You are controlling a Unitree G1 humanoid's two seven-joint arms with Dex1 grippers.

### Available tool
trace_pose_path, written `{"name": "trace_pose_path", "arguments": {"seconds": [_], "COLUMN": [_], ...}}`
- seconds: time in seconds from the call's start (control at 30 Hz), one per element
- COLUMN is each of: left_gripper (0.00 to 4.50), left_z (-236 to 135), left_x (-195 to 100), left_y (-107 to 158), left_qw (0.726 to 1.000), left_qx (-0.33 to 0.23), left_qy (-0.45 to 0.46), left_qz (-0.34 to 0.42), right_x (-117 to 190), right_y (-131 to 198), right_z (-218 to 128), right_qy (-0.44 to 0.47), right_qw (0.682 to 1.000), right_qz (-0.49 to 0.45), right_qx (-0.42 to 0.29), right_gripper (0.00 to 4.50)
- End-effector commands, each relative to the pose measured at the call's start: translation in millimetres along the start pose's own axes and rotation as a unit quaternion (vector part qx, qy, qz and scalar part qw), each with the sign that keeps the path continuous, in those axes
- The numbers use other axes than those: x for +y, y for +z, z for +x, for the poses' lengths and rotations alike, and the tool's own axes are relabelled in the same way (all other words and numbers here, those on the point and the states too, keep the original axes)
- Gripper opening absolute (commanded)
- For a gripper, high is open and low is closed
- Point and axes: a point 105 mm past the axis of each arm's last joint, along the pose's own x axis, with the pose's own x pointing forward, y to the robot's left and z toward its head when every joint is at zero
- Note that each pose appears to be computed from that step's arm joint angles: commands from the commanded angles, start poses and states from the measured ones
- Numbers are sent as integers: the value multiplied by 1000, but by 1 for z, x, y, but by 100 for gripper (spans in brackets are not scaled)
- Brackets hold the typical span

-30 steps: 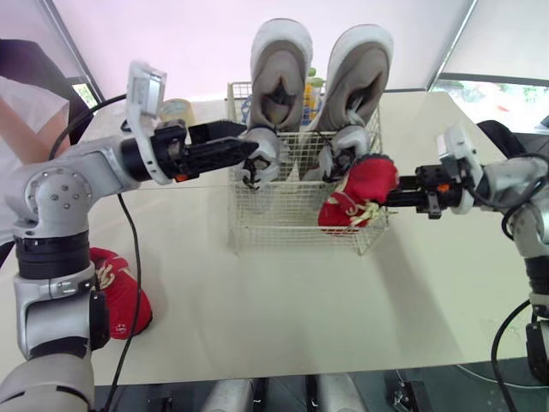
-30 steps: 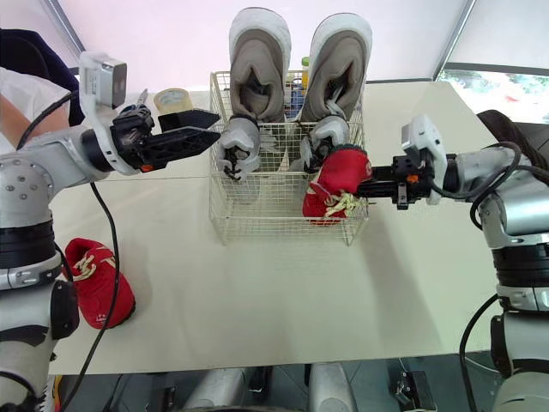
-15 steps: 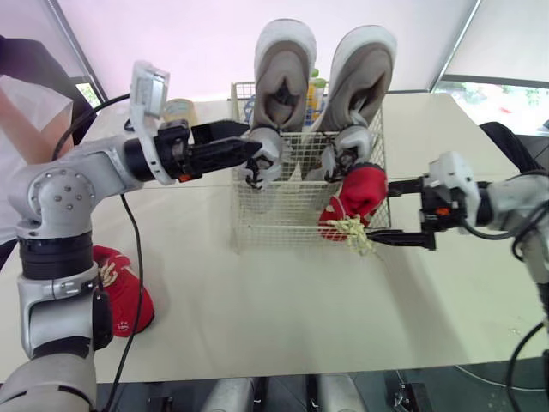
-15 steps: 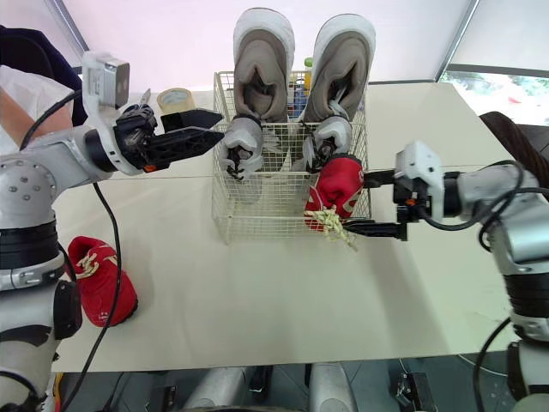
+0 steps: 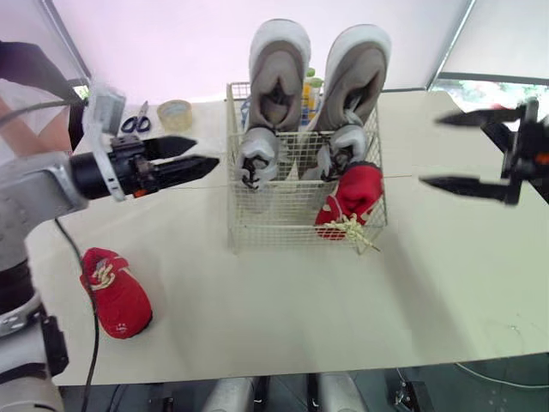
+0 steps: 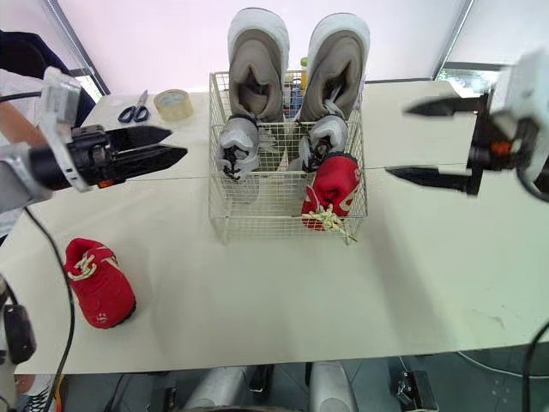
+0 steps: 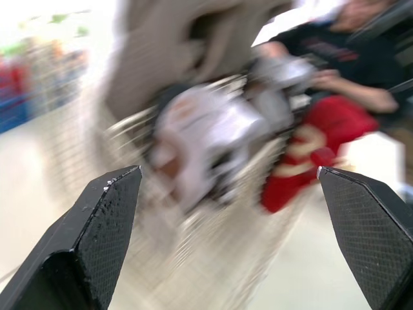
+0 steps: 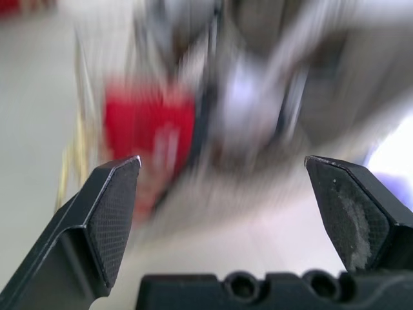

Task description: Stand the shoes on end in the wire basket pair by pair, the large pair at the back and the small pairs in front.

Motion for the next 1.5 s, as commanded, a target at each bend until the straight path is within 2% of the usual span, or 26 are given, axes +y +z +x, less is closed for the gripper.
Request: {"name": "trace_pose_path", "arguments": {"seconds": [0.03, 0.13, 0.2, 0.37, 0.6, 0.73, 0.93, 1.5], "left_gripper": [450, 450, 450, 450, 450, 450, 450, 450], "left_z": [-23, -70, -91, -136, -154, -139, -115, -103], "left_x": [25, 55, 56, 44, 32, 32, 41, 66], "left_y": [-1, -34, -52, -99, -130, -132, -128, -151], "left_qw": [990, 937, 913, 863, 819, 812, 810, 782], "left_qx": [6, 30, 45, 84, 85, 89, 98, 130], "left_qy": [141, 345, 403, 493, 550, 545, 535, 555], "left_qz": [-9, -43, -47, -69, -140, -189, -219, -252], "right_x": [14, 29, 33, 35, 37, 39, 42, 44], "right_y": [15, 11, 7, -4, -9, -7, -6, -4], "right_z": [18, 44, 53, 67, 67, 64, 59, 50], "right_qy": [67, 147, 169, 187, 194, 190, 172, 130], "right_qw": [996, 986, 982, 978, 977, 978, 982, 990], "right_qz": [13, 10, 9, 11, 12, 14, 21, 26], "right_qx": [-52, -79, -85, -96, -89, -84, -68, -43], "right_gripper": [441, 441, 441, 441, 441, 441, 441, 441]}}
